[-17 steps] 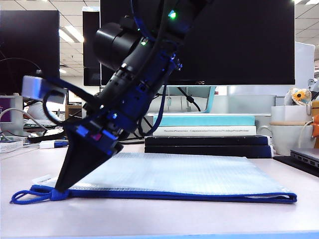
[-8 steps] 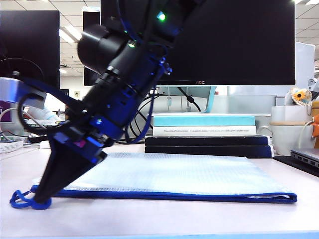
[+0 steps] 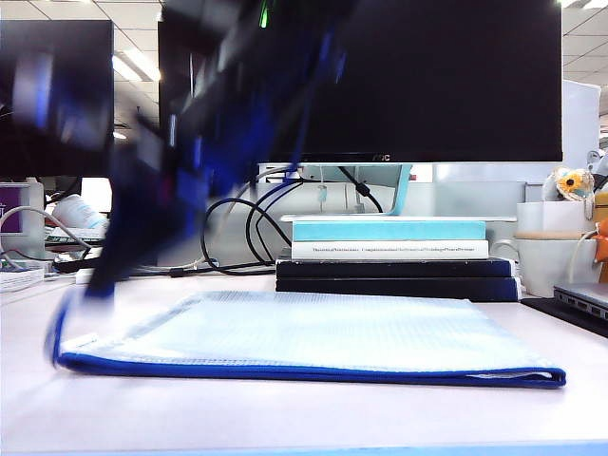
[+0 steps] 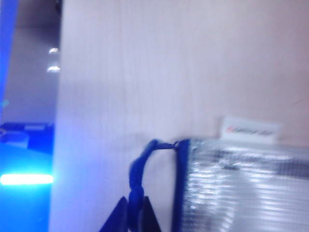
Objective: Pick up the transparent plastic file bag with a blue zipper and close its zipper.
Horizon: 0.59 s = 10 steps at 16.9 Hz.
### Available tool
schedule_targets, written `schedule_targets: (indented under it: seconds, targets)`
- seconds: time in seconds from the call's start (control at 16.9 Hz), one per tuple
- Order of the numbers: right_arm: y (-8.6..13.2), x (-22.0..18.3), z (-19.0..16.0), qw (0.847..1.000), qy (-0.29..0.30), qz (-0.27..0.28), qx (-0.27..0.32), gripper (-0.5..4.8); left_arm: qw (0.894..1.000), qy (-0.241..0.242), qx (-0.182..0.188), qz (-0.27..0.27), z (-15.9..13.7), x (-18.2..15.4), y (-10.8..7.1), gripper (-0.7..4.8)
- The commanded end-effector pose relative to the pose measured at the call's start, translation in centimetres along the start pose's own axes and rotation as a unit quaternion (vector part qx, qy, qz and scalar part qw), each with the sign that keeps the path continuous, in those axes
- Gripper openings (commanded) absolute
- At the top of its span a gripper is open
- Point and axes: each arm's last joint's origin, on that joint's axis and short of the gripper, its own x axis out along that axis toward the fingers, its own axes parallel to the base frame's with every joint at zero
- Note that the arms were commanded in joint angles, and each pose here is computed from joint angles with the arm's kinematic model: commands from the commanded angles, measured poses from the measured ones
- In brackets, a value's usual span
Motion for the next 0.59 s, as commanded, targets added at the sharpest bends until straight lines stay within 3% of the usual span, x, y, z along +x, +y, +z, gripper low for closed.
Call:
schedule_targets:
  seconds: [0.06,0.12,0.18,0.3,0.35,0.47,0.53,0.59]
  targets:
    - [0.9,-3.9,1.5,0.999,-0.013,-0.048,-0.012,-0.04,0.994,-0.039,0.077,-0.061,0.3,-0.1,-0.3,1.36]
    - [1.2,-5.1,1.8,0.998,-0.019,-0.056,-0.016,-0.04,0.99,-0.053,0.098,-0.087,0.3,-0.1,-0.5,1.85]
    - [1.5,-6.4,2.1,0.997,-0.03,-0.068,-0.02,-0.04,0.981,-0.076,0.129,-0.121,0.4,-0.2,-0.7,2.68]
    - [1.9,-8.3,2.8,0.993,-0.045,-0.101,-0.031,-0.04,0.966,-0.109,0.169,-0.162,0.5,-0.3,-1.0,3.46]
    - [2.2,-10.1,3.3,0.991,-0.051,-0.122,-0.035,-0.04,0.955,-0.129,0.198,-0.182,0.6,-0.3,-1.1,3.46]
    - [2.5,-12.1,4.1,0.988,-0.055,-0.137,-0.04,-0.04,0.944,-0.141,0.231,-0.188,0.6,-0.3,-1.3,3.46]
    - [2.7,-13.3,4.7,0.986,-0.057,-0.146,-0.046,-0.04,0.938,-0.146,0.251,-0.192,0.7,-0.3,-1.6,3.63]
    - [2.9,-14.3,5.2,0.984,-0.063,-0.158,-0.049,-0.04,0.933,-0.149,0.263,-0.196,0.8,-0.2,-1.8,4.12]
